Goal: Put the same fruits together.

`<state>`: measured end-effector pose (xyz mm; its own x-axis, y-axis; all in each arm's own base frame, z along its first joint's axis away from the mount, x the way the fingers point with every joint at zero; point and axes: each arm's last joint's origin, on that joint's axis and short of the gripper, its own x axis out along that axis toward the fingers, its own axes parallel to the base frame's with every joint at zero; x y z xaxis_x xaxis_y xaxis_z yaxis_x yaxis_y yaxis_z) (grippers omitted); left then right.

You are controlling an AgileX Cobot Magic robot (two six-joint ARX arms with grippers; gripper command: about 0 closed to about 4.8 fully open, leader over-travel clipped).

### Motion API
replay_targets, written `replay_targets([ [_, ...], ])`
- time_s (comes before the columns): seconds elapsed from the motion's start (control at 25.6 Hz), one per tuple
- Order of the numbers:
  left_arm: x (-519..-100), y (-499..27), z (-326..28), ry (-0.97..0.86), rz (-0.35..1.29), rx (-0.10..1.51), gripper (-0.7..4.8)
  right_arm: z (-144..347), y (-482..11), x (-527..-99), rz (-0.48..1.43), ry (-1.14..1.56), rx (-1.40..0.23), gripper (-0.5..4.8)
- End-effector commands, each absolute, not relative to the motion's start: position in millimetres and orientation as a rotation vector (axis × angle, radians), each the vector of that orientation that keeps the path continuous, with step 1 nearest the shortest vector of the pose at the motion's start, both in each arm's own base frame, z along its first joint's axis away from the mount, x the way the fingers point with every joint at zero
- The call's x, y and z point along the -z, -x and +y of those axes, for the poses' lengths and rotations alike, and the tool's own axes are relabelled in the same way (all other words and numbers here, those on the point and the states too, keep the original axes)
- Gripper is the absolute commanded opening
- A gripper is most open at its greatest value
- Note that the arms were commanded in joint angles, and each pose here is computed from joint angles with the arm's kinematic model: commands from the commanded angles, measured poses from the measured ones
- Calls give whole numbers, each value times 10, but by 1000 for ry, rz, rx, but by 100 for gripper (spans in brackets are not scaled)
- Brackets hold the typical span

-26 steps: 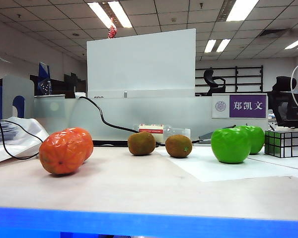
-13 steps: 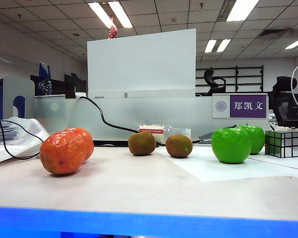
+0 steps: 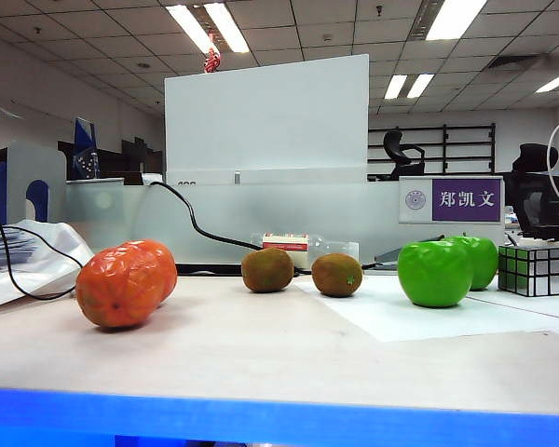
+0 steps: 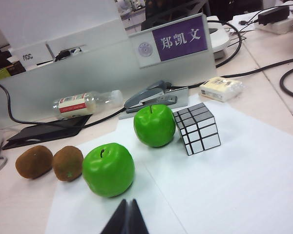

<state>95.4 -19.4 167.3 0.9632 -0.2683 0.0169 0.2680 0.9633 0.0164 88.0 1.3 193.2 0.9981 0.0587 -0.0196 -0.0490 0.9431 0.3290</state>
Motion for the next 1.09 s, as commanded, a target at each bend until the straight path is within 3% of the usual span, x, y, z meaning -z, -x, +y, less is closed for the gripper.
replay_targets([
  [0.04,-1673,-971,-25,-6,-15,110,-1,14,-875,-1956,14,-333,-58,-5],
  [0.2,-1673,-970,54,-1,-15,26,-1,14,-875,-1955,15,-333,-60,-5],
  [1.09,-1674,-970,61,81,-16,-1,-1,14,-875,-1955,15,-333,-61,-5],
])
